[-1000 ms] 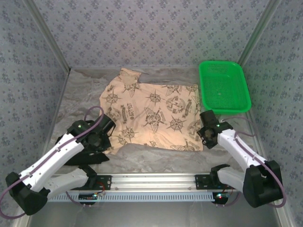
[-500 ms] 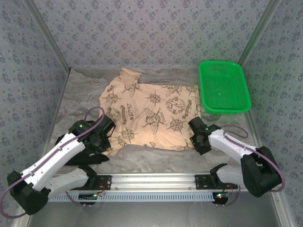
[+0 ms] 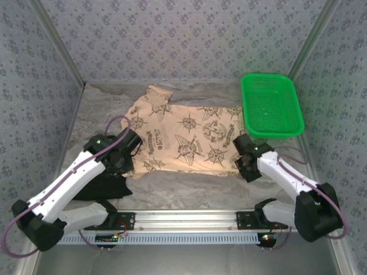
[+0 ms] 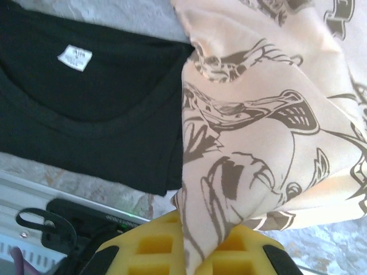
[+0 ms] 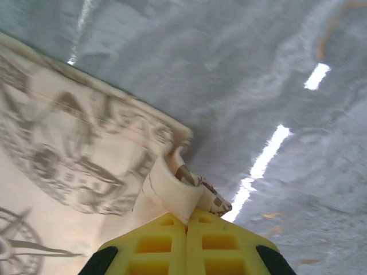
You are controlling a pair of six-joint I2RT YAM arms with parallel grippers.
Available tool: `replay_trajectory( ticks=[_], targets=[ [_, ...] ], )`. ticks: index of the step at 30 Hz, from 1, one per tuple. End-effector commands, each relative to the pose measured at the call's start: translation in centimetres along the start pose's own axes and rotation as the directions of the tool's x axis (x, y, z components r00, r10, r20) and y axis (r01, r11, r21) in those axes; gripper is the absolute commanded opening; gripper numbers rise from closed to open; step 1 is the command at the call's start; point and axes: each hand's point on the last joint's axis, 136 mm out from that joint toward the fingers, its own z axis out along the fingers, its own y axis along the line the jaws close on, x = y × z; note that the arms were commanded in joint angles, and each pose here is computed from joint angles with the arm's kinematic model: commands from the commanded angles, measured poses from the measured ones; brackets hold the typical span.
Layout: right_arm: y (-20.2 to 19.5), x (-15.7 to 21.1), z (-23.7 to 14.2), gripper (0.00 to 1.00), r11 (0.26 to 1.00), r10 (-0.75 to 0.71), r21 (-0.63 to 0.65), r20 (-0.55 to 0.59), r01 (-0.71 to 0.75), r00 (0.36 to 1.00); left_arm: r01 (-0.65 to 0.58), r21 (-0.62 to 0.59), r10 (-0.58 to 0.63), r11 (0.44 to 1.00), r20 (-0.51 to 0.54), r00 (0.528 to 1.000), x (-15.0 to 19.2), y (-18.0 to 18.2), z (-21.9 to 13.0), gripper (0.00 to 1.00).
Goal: Fold the inside-out t-shirt
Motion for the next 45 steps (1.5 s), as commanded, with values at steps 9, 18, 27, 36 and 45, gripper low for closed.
replay_trajectory(
  ticks=[9, 18, 27, 36, 45],
  targets=[
    [7.8, -4.0, 1.1, 0.0, 0.999, -0.03, -0.008, 0.049, 0.031, 0.998, -0.033, -0.05, 0.034, 0.998, 0.02, 0.999, -7.7, -3.0, 2.0, 0.0],
    [11.7, -5.9, 2.6, 0.0, 1.0, -0.031, 0.0, 0.088, 0.031, 0.996, -0.09, -0.051, 0.092, 0.995, 0.047, 0.995, -14.7, -7.2, 3.7, 0.0],
    [13.4, -7.6, 2.3, 0.07, 0.999, -0.021, -0.027, 0.15, 0.025, 0.988, -0.126, -0.095, 0.13, 0.987, 0.03, 0.991, -18.8, -9.8, 7.1, 0.14],
    [13.5, -7.3, -0.6, 0.45, 0.989, -0.106, -0.08, 0.213, 0.125, 0.971, 0.03, 0.04, -0.038, 0.999, 0.202, 0.979, -22.8, -9.1, 3.4, 0.71],
    [9.7, -1.6, -1.8, 0.45, 0.886, -0.434, -0.059, 0.243, 0.46, 0.867, 0.068, 0.062, -0.056, 0.996, -0.186, 0.981, -8.3, -6.5, 8.9, 0.58]
  ],
)
